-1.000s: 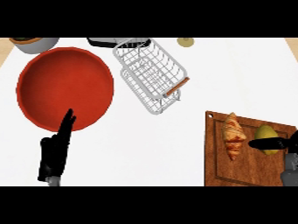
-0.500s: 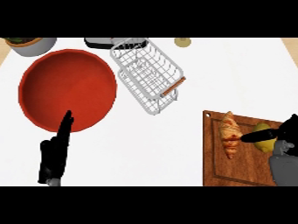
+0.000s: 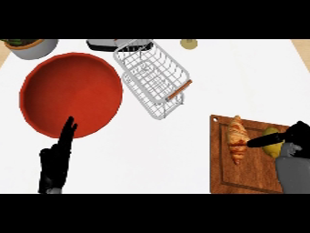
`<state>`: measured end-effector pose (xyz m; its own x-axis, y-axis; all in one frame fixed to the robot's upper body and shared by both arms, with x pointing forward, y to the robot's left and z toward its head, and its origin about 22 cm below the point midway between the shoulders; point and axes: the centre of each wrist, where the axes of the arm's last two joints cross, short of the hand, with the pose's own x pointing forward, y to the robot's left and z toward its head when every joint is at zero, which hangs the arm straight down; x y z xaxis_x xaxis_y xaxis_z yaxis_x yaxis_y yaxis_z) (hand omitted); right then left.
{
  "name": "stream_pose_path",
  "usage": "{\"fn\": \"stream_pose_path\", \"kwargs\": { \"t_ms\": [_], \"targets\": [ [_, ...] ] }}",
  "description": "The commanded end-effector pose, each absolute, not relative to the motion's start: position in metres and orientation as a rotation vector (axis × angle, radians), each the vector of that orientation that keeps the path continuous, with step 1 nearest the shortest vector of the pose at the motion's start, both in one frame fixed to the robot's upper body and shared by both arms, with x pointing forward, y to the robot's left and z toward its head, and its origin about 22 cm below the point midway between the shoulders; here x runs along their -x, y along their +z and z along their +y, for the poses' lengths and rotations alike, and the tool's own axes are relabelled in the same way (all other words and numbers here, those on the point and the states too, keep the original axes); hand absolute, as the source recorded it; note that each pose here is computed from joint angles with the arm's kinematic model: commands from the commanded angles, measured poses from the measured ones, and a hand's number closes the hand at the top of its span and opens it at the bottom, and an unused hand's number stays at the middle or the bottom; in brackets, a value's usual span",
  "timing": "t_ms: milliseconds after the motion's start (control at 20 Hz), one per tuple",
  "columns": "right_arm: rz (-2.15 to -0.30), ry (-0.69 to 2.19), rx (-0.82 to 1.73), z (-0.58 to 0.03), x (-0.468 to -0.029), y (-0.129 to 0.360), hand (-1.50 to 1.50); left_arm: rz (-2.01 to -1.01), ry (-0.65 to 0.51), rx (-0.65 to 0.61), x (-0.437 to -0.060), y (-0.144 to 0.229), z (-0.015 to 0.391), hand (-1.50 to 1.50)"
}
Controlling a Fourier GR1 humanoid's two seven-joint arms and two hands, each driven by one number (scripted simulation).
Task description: Pick the lemon from the cutting board and place it in the tiered basket
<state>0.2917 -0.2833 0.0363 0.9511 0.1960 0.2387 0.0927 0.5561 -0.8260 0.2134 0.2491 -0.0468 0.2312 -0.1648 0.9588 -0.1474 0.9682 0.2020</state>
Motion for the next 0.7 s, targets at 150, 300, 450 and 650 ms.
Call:
{"fn": "stream_pose_path", "kwargs": {
  "t_ms": [150, 300, 450, 650],
  "targets": [
    [-0.110, -0.007, 0.937, -0.280, -0.289, 0.020, -1.50, -1.294, -0.018, -0.262, -0.215, -0.054, 0.243, 0.00],
    [-0.099, -0.015, 0.921, -0.275, -0.295, 0.029, -1.50, -1.304, -0.017, -0.251, -0.211, -0.052, 0.255, 0.00],
    [-0.084, -0.007, 0.933, -0.299, -0.286, 0.007, 1.50, -1.300, -0.031, -0.234, -0.202, -0.053, 0.228, 0.00],
    [-0.129, 0.030, 0.941, -0.288, -0.284, -0.005, 1.50, -1.294, -0.015, -0.268, -0.218, -0.062, 0.242, 0.00]
  ]
}}
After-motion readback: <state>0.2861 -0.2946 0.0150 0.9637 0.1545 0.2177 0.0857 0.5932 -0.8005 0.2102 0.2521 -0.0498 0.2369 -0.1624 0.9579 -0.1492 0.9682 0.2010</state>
